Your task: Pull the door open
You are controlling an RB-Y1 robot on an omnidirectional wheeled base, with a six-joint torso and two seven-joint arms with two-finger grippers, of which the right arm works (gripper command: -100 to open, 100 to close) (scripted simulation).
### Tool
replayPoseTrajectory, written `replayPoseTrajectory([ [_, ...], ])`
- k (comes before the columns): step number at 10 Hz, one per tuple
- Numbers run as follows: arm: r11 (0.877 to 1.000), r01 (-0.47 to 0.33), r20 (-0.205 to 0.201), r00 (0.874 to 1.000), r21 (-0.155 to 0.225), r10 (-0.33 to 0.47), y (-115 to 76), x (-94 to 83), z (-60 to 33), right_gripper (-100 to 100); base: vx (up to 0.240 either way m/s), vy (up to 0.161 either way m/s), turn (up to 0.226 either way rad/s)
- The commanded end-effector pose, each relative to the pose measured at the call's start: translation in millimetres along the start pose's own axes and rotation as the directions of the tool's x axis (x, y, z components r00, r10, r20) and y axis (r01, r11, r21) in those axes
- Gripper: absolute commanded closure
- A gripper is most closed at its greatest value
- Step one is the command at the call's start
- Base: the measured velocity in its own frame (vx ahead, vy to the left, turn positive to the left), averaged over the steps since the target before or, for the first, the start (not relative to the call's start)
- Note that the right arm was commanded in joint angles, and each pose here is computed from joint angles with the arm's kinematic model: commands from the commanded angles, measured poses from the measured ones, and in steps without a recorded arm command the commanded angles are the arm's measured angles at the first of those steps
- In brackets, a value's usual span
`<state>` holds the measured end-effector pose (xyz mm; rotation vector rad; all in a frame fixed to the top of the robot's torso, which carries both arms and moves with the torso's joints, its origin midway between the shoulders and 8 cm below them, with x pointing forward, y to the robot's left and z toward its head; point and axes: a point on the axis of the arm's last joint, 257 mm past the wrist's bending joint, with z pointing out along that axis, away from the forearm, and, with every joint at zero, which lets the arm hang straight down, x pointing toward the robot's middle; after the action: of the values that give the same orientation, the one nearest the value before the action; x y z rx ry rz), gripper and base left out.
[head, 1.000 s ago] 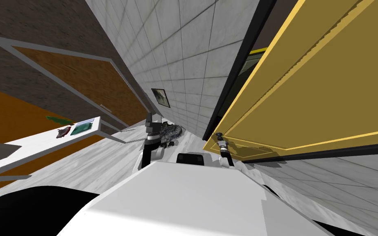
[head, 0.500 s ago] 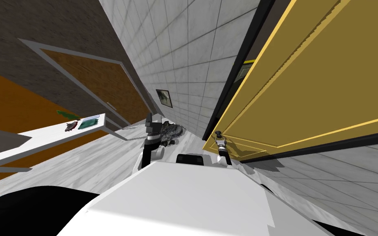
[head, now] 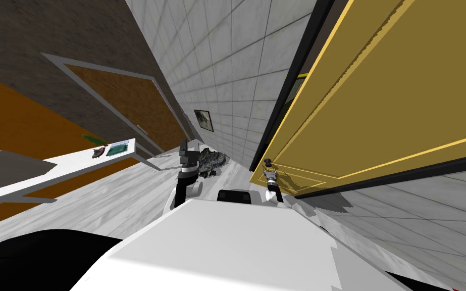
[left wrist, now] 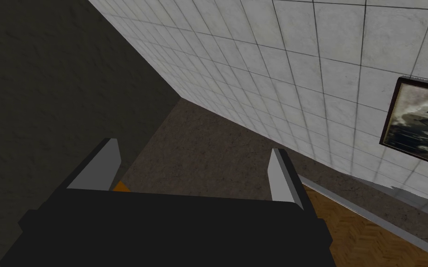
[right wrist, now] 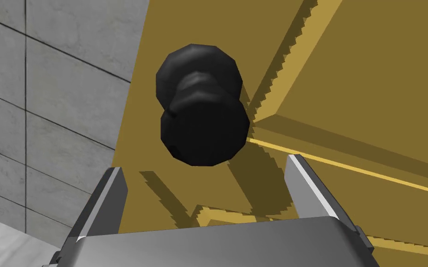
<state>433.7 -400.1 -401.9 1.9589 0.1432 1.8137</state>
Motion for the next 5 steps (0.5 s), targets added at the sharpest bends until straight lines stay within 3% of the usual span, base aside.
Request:
replayPoseTrajectory([
  [1,0.998,-0.069,-0.003,0.998,-0.001,0.069,-4.7,4.0,1.1,-100,-0.09,-0.017,0.028],
  [5,0.975,-0.221,-0.012,0.975,-0.001,0.221,-16.6,13.3,2.7,-100,-0.1,-0.026,0.026],
])
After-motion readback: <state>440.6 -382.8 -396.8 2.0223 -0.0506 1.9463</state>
